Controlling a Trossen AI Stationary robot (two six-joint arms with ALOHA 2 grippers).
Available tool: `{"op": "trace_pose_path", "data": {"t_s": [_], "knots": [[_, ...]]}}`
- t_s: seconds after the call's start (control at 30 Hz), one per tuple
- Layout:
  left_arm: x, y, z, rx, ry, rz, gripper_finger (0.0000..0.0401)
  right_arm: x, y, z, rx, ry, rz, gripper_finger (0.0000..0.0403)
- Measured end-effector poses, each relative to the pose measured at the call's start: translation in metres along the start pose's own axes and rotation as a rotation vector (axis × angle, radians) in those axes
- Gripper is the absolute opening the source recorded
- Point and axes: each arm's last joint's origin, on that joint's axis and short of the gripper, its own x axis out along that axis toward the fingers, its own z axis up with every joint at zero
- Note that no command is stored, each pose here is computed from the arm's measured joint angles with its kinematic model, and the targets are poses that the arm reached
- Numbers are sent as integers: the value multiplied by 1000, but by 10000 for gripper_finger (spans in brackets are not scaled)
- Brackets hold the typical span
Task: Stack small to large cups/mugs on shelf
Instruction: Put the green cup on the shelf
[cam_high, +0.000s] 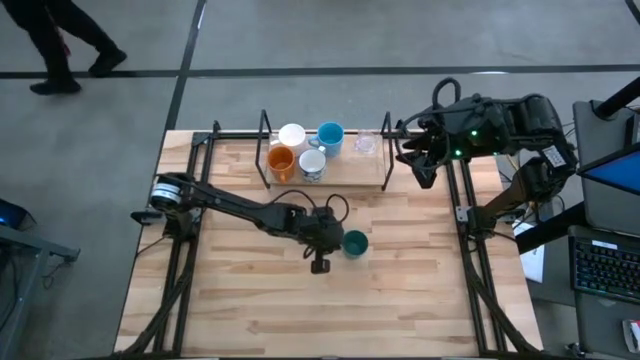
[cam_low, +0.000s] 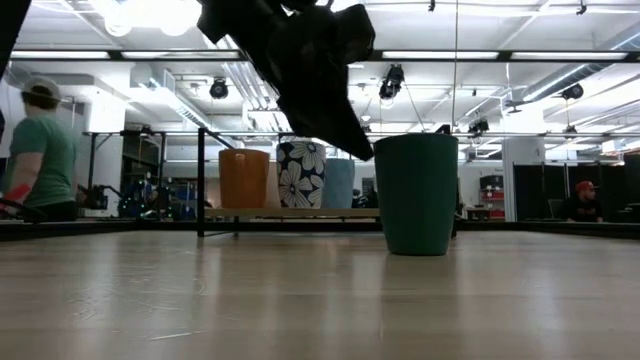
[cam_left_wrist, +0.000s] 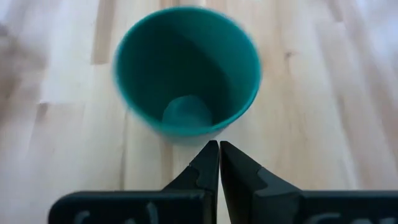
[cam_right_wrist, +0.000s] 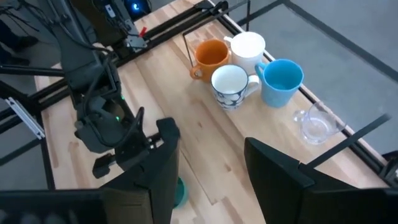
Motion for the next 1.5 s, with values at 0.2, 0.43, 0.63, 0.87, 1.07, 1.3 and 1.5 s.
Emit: {"op": "trace_pose_path", "data": {"t_s": [0.2,0.43,0.63,0.87,1.07,1.3,1.5], "knots": [[-40,2,11,100,84,136,0,18,4,-9,-18,80,-30,176],[-122,4,44,136,-89,314,0,67,18,-41,-116,295,-85,176],[-213,4,56,76,-317,466,0,106,24,-73,-122,506,-56,176],[-286,8,29,69,-330,489,0,122,27,-86,43,561,-5,176],[-307,9,3,81,-212,433,0,155,48,-89,292,567,261,176],[-306,12,-16,97,-39,442,0,205,49,-109,456,657,93,176],[-299,12,-26,131,54,438,0,248,53,-126,428,759,-134,176]]}}
